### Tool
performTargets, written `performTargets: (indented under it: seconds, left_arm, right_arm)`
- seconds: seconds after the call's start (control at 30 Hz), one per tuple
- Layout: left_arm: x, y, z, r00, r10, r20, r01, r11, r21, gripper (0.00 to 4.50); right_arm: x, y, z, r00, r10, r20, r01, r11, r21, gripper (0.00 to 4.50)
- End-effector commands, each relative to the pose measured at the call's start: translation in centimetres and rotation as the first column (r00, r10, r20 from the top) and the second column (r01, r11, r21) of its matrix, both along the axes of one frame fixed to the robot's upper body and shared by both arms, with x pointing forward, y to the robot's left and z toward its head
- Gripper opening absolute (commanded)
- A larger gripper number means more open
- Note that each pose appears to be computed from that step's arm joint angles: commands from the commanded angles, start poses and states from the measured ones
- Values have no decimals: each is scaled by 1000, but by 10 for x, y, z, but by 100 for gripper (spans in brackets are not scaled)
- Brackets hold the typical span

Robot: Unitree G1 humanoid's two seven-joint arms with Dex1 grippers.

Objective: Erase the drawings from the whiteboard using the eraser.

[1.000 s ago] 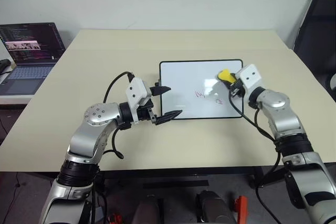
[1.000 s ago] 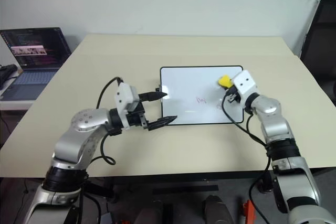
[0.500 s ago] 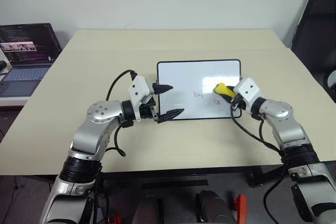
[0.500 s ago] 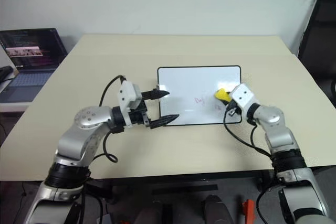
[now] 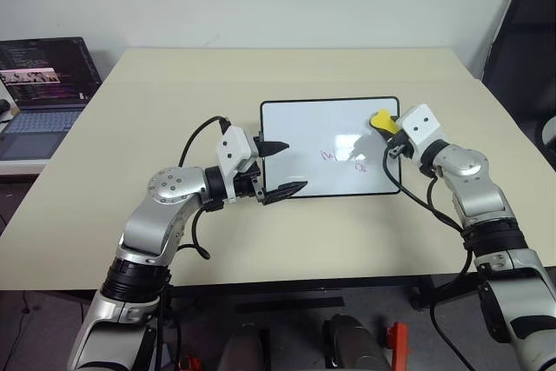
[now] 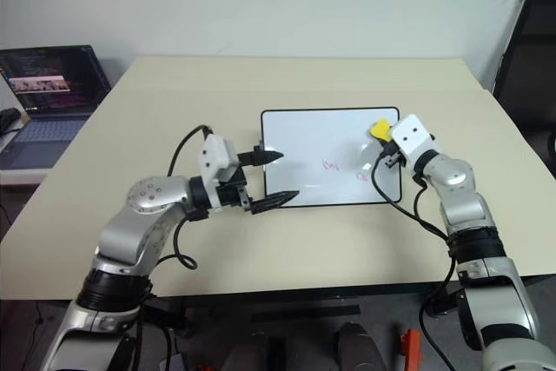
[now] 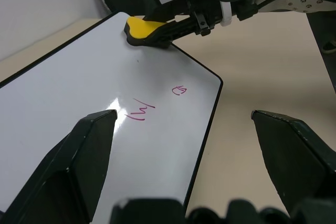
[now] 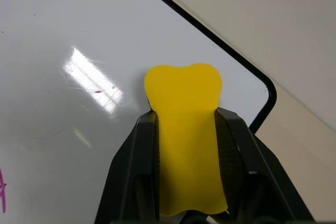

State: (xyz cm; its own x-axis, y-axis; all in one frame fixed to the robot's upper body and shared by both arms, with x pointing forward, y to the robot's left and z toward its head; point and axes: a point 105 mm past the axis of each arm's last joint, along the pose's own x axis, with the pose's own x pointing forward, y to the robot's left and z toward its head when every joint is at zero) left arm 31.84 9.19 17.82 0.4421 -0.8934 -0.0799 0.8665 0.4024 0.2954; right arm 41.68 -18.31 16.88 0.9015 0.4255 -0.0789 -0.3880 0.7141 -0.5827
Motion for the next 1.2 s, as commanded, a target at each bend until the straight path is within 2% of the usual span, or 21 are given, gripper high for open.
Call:
performTargets:
  seconds: [0.03, 0.17, 0.23, 0.37, 0.7, 0.9, 1.07, 1.2]
  left_arm:
    - [0, -2, 9, 999, -3, 36, 3, 1000, -4, 450]
    - [0, -3, 8, 999, -5, 34, 5, 1000, -2, 450]
    - [0, -3, 8, 999, -6, 34, 6, 1000, -2, 450]
    - [2, -4, 8, 999, -5, 32, 5, 1000, 1, 450]
    - [5, -5, 8, 999, -8, 37, 8, 1000, 1, 450]
    - [7, -6, 9, 999, -11, 43, 11, 1000, 0, 450]
    - [10, 3, 16, 998, 10, 59, -10, 1000, -1, 450]
    - [11, 17, 26, 997, 29, 76, -29, 1000, 4, 450]
  right_arm:
    - [-7, 6, -25, 995, 37, -95, -37, 999, -3, 111]
    - [-25, 33, -36, 971, 181, -156, -179, 983, 26, 111]
    - [-29, 36, -39, 964, 199, -177, -197, 980, 29, 111]
    - [-28, 29, -41, 969, 166, -182, -166, 986, 14, 111]
    - [-1, -13, -12, 997, -68, -31, 67, 998, -13, 111]
    - [-5, -7, -14, 999, -39, -39, 39, 999, -4, 110]
    - [-28, -2, 29, 990, 131, -51, -120, 975, 188, 110]
    - [-62, -9, 47, 959, 260, -116, -232, 949, 214, 110]
